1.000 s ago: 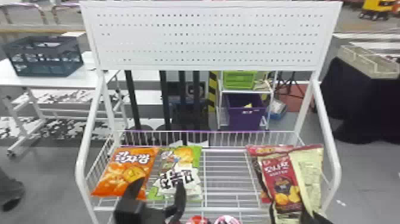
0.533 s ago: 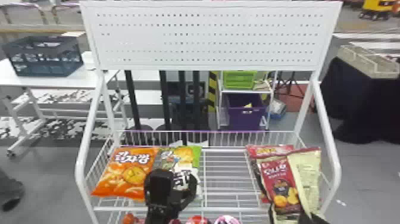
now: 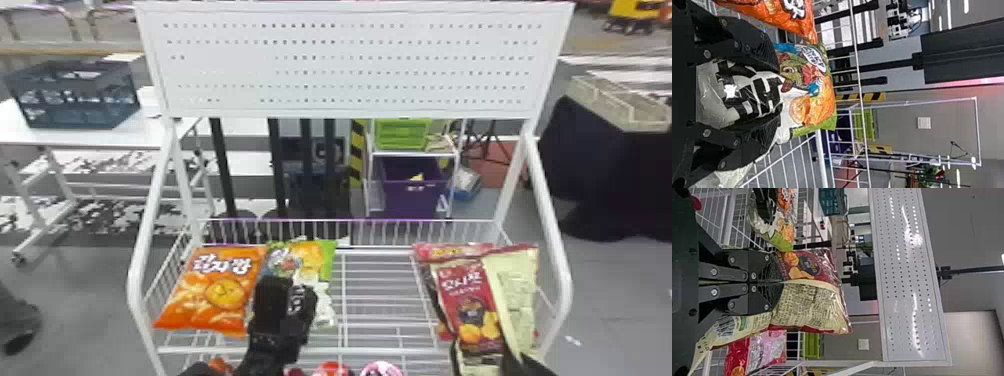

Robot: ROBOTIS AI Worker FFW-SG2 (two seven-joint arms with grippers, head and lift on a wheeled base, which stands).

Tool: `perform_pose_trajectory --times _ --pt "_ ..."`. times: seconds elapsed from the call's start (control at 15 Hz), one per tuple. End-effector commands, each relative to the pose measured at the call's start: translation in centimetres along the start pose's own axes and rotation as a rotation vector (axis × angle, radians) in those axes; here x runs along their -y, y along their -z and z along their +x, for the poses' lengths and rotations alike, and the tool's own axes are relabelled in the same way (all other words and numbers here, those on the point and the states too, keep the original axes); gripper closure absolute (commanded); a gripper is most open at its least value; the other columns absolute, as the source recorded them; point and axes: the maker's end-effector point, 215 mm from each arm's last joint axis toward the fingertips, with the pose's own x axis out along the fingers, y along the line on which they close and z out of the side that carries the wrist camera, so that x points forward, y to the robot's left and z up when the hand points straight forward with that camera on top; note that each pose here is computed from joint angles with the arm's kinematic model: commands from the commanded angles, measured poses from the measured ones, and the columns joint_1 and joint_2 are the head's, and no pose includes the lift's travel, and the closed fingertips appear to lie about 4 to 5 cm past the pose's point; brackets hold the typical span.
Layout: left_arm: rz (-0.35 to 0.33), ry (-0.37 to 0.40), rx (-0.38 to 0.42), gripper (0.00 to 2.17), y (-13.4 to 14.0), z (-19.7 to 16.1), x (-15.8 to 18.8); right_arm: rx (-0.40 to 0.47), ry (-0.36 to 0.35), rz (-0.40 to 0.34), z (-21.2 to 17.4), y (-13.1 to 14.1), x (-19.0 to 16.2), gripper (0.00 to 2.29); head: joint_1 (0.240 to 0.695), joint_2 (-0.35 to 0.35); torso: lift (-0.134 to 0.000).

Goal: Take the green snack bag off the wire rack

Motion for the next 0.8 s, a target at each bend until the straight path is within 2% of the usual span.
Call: perform_pose_trajectory --times 0.0,0.4,0.53,0.73 --pt "0.001 0.029 -0.022 1.89 0.1 -0.5 0.8 0.001 0.000 0.000 0.0 -0.1 0.0 2.24 0.499 0.000 0.000" --pt "-0.064 0.042 0.076 1.90 -4.4 -6.0 0.7 0.005 -0.007 0.004 0.1 -0.2 -0.4 2.24 0.499 0.000 0.000" --pt "-0.079 0.009 0.127 1.90 -6.1 -9.3 -1.1 0.009 -0.011 0.005 0.1 -0.4 -0.6 2.24 0.499 0.000 0.000" --pt "-0.082 -0.062 0.181 1.89 -7.0 -14.2 -5.0 0.015 -0.017 0.010 0.2 -0.6 -0.9 2.24 0.499 0.000 0.000"
